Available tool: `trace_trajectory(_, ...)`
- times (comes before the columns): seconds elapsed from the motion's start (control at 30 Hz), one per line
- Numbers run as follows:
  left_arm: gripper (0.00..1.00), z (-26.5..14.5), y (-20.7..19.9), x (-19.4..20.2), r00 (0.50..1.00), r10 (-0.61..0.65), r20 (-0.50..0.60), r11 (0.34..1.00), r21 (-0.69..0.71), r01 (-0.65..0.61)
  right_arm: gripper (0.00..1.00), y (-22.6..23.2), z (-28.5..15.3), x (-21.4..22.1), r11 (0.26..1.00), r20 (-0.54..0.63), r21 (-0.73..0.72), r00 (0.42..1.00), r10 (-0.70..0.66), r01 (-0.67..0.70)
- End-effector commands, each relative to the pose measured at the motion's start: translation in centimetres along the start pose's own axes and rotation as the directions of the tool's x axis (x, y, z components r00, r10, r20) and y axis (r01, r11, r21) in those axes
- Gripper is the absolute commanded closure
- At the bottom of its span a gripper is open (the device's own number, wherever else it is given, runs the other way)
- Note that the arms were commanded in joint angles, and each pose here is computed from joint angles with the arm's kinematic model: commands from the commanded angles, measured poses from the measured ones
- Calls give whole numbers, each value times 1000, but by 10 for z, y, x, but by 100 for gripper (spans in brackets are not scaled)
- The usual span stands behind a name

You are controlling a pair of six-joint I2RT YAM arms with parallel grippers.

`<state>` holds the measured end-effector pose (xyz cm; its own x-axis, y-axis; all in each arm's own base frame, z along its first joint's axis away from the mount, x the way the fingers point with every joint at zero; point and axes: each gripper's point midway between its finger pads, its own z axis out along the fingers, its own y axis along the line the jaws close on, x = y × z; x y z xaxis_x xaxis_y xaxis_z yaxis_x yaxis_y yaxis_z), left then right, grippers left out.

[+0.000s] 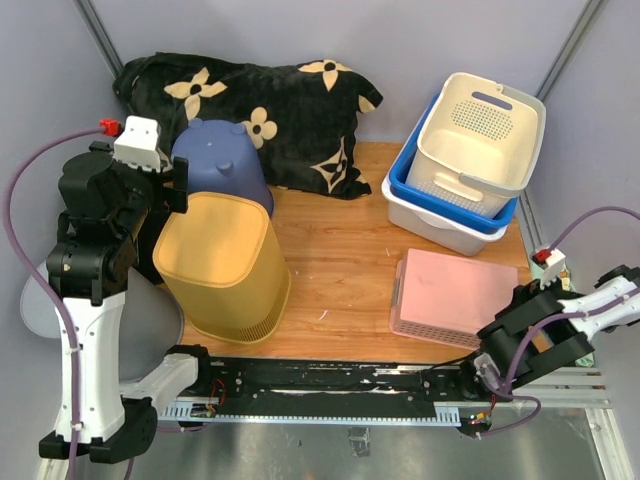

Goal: Turn the large container upside down
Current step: Move the container to the center of the board.

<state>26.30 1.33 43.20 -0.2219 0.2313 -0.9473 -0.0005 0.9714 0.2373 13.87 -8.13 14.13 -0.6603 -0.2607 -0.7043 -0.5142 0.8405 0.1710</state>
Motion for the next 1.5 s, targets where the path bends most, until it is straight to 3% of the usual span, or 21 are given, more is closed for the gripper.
trace_trajectory(0.0,1,5,1,6,1000,-4,-16,1000,1,4,14,8,9,9,991,48,-135,999,4,2)
trace_trajectory(0.13,1,13,1,20,998,0,-57,1000,-9,0,16,0,16,19,981,72,-191,996,59,-44)
trace_trajectory(0.37,1,13,7,20,998,-28,-60,1000,-14,27,15,-21,12,54,991,23,-119,998,65,-62)
trace_trajectory(0.77,1,24,8,26,994,-56,-92,998,0,56,11,11,-1,62,988,20,-153,999,32,-29)
trace_trajectory(1.23,1,28,12,28,993,-60,-105,998,-14,59,11,0,-29,63,998,-2,61,1000,16,-16)
trace_trajectory(1.37,1,31,12,29,992,-60,-111,998,-14,59,11,4,-28,75,1000,-11,24,1000,19,-19)
trace_trajectory(1.47,1,33,11,31,991,-60,-117,998,-13,59,11,-5,-26,83,992,48,-41,992,118,-116)
